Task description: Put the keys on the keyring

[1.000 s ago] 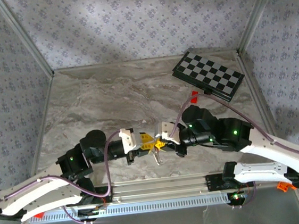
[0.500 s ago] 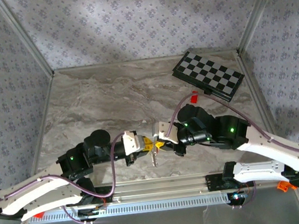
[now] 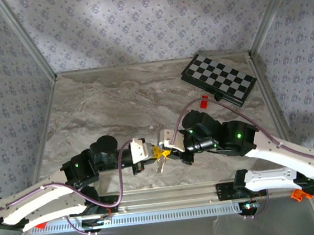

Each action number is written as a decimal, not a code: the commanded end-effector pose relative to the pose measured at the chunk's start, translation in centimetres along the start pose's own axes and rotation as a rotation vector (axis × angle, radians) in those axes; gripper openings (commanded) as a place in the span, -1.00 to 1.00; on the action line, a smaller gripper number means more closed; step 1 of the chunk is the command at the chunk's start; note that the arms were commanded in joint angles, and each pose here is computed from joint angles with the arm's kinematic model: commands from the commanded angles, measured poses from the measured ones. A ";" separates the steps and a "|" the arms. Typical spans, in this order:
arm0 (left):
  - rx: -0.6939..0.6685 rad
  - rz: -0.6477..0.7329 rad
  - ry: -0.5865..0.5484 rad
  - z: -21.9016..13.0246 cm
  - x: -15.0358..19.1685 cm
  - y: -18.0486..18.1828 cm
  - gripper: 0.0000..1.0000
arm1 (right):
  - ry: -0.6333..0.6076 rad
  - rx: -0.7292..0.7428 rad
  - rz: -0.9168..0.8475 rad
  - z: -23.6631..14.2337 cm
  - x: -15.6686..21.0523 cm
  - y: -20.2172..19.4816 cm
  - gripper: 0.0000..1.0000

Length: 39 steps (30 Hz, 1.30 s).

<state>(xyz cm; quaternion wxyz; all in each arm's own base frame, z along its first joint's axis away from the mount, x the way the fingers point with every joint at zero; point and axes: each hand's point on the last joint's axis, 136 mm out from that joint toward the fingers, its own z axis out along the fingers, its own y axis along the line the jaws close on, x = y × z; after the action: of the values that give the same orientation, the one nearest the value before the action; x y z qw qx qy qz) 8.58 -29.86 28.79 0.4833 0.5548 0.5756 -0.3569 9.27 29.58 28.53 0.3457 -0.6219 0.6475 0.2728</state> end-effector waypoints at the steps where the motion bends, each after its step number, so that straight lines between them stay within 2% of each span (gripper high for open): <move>1: 0.010 0.019 -0.070 -0.4 -2.2 -0.1 -1.00 | -0.041 -0.029 -0.033 -0.5 -1.5 0.7 -1.00; 4: 0.018 0.014 -0.140 -1.1 -3.3 -0.4 -1.00 | -0.073 -0.044 -0.035 -0.8 -1.9 1.1 -0.96; 7: 0.048 0.005 -0.239 -1.5 -4.7 -1.0 -1.00 | -0.130 -0.054 -0.027 -0.7 -2.2 1.4 -0.72; 9: 0.067 0.005 -0.280 -1.6 -5.4 -1.3 -1.00 | -0.166 -0.049 -0.020 -0.8 -2.6 1.4 -0.63; 16: 0.141 -0.012 -0.380 -1.8 -7.1 -2.4 -1.00 | -0.259 -0.048 -0.046 -1.9 -3.5 1.8 -0.63; 19: 0.159 -0.020 -0.401 -1.8 -7.3 -2.6 -1.00 | -0.308 -0.043 -0.055 -2.9 -3.8 1.9 -0.75; 24: 0.154 -0.028 -0.356 -1.2 -6.5 -2.5 -1.00 | -0.310 -0.037 -0.053 -3.2 -3.7 1.9 -1.00; 28: 0.088 -0.017 -0.259 -0.8 -5.2 -1.4 -1.00 | -0.260 -0.022 -0.042 -3.1 -3.0 1.6 -1.00; 32: 0.006 0.004 -0.128 -0.7 -3.2 -0.1 -0.70 | -0.162 0.020 -0.044 -2.7 -1.8 0.9 -1.00; 34: -0.012 0.014 -0.092 -0.8 -2.5 0.1 -0.64 | -0.114 0.030 -0.051 -2.4 -1.2 0.7 -1.00; 39: -0.025 0.025 -0.034 -0.4 -1.6 0.4 -0.68 | -0.069 0.019 -0.068 -1.8 -0.9 0.9 -1.00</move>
<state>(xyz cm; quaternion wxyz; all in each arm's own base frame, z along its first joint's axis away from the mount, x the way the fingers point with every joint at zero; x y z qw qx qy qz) 8.23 -30.05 30.31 0.4987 0.5432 0.5586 -0.3797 8.44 29.11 29.59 0.3815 -0.6194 0.6238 0.2858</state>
